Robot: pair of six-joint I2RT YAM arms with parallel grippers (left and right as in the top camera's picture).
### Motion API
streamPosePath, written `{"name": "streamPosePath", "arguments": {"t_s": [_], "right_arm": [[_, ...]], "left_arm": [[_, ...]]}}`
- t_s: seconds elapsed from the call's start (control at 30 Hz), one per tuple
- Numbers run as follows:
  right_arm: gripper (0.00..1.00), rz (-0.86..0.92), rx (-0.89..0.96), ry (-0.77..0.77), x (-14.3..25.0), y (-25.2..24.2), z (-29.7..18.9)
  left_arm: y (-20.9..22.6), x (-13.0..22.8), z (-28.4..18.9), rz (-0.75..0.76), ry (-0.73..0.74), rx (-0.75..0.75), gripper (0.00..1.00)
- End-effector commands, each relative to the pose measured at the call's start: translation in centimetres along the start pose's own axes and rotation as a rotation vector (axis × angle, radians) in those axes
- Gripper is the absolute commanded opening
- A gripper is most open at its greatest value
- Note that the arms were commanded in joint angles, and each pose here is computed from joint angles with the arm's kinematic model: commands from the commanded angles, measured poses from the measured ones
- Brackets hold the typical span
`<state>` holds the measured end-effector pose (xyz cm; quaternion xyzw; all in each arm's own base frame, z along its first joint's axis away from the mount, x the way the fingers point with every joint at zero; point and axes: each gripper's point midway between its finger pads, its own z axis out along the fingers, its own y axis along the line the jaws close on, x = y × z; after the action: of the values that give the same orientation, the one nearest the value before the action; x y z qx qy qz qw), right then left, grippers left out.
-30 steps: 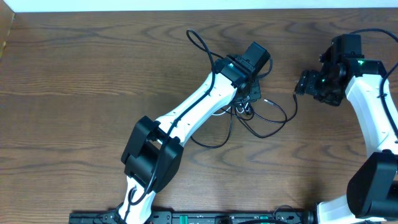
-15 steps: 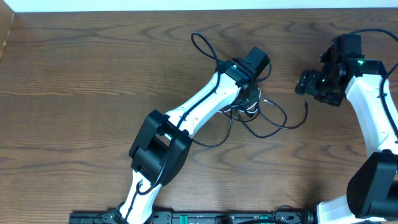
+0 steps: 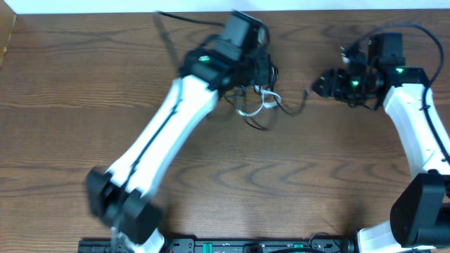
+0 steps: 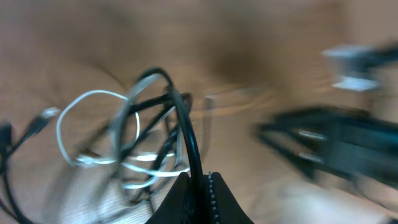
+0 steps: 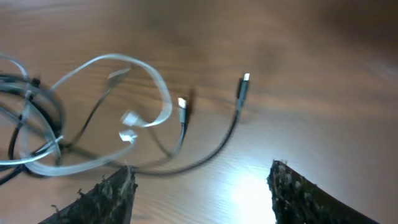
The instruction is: Untangle cables
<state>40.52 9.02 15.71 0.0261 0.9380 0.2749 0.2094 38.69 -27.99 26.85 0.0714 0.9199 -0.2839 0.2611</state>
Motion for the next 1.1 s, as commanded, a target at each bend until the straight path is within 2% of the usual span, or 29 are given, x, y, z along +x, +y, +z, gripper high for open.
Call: {"name": "streamPosePath", "arguments": {"t_s": [0.0, 0.1, 0.23, 0.43, 0.77, 0.9, 1.07], "right_arm": [[0.68, -0.129, -0.232, -0.065, -0.9, 6.7, -2.4], [0.71, -0.158, -0.274, -0.175, -2.7, 9.3, -4.8], [0.74, -0.237, -0.327, -0.286, -3.9, 12.5, -7.6], [0.74, -0.272, -0.353, -0.243, -2.4, 14.8, -6.5], [0.74, -0.085, -0.099, -0.166, -1.2, 11.6, -0.3], [0.69, 0.049, 0.018, -0.132, -0.4, 9.3, 2.4], [0.56, 0.127, 0.094, -0.078, 0.5, 6.9, 4.7]], "left_arm": [[-2.8, -0.6, -3.7, 0.151, -0.022, 0.161, 0.07], [-3.1, -0.7, -5.3, 0.189, -0.024, 0.221, 0.07], [-3.3, -0.8, -6.1, 0.164, 0.006, 0.329, 0.07], [-2.2, -1.5, -6.4, 0.135, -0.007, 0.318, 0.08], [-2.2, -1.5, -6.5, 0.098, -0.003, 0.319, 0.07], [-2.3, -1.5, -6.6, 0.089, -0.001, 0.323, 0.07], [-2.5, -1.6, -7.2, 0.095, -0.014, 0.329, 0.08]]}}
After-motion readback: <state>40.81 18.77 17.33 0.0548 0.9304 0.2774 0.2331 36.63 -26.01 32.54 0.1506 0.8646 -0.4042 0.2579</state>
